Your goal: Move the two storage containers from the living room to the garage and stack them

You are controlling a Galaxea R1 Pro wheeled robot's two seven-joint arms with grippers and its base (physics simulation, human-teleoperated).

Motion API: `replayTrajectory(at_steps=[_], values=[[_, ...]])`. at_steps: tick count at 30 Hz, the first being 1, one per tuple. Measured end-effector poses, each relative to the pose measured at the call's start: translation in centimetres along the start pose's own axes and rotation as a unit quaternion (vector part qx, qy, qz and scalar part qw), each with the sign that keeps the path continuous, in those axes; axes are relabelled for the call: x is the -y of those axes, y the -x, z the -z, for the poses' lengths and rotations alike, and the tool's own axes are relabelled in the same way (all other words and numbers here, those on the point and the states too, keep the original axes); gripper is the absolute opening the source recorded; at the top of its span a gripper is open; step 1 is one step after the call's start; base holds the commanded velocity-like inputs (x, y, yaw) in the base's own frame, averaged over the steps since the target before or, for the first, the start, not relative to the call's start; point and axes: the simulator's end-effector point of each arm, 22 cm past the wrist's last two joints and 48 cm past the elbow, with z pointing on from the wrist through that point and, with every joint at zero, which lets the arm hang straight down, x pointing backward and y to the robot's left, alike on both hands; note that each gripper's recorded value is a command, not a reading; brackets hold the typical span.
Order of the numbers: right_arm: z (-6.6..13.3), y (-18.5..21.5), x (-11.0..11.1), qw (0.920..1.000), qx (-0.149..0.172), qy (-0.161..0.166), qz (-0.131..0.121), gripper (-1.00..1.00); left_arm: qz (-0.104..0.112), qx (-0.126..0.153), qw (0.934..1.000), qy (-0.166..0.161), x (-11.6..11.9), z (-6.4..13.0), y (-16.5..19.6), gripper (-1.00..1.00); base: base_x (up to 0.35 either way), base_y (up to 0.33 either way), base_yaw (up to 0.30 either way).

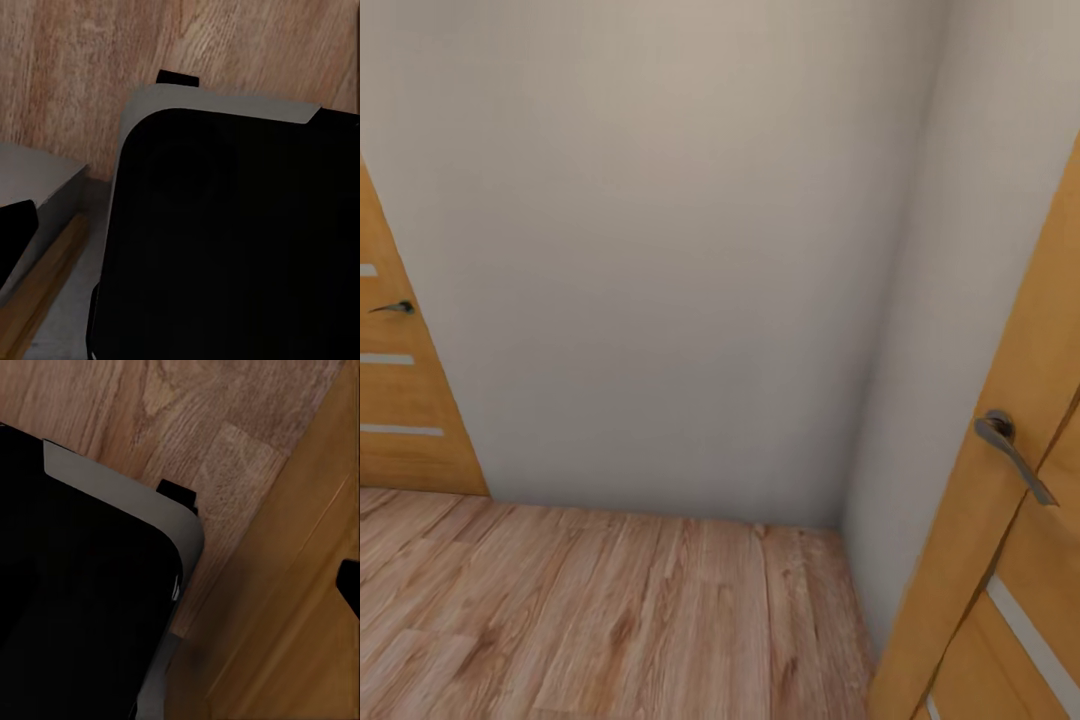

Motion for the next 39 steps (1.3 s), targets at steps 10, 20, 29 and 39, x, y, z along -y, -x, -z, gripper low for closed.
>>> replayTrajectory(at_steps=[10,20,29,39], values=[[0.0,-0.1,0.01,1.0,-0.002,0.0,-0.001,1.0,0.0,0.0,1.0,0.0,-0.04,0.0,0.01,1.0,0.32,0.0,0.0],[-0.02,0.05,-0.07,1.0,0.0,0.0,0.0,1.0,0.0,0.0,1.0,0.001,-0.1,0.0,0.0,1.0,0.32,0.0,0.135],[-0.02,0.06,-0.08,1.0,0.0,0.0,0.0,1.0,0.0,0.0,1.0,0.0,-0.05,0.0,-0.02,1.0,0.32,0.0,0.265],[-0.06,0.29,-0.37,1.0,0.004,0.002,0.0,1.0,0.0,0.0,1.0,0.0,-0.02,0.0,-0.01,1.0,0.312,0.0,0.27]])
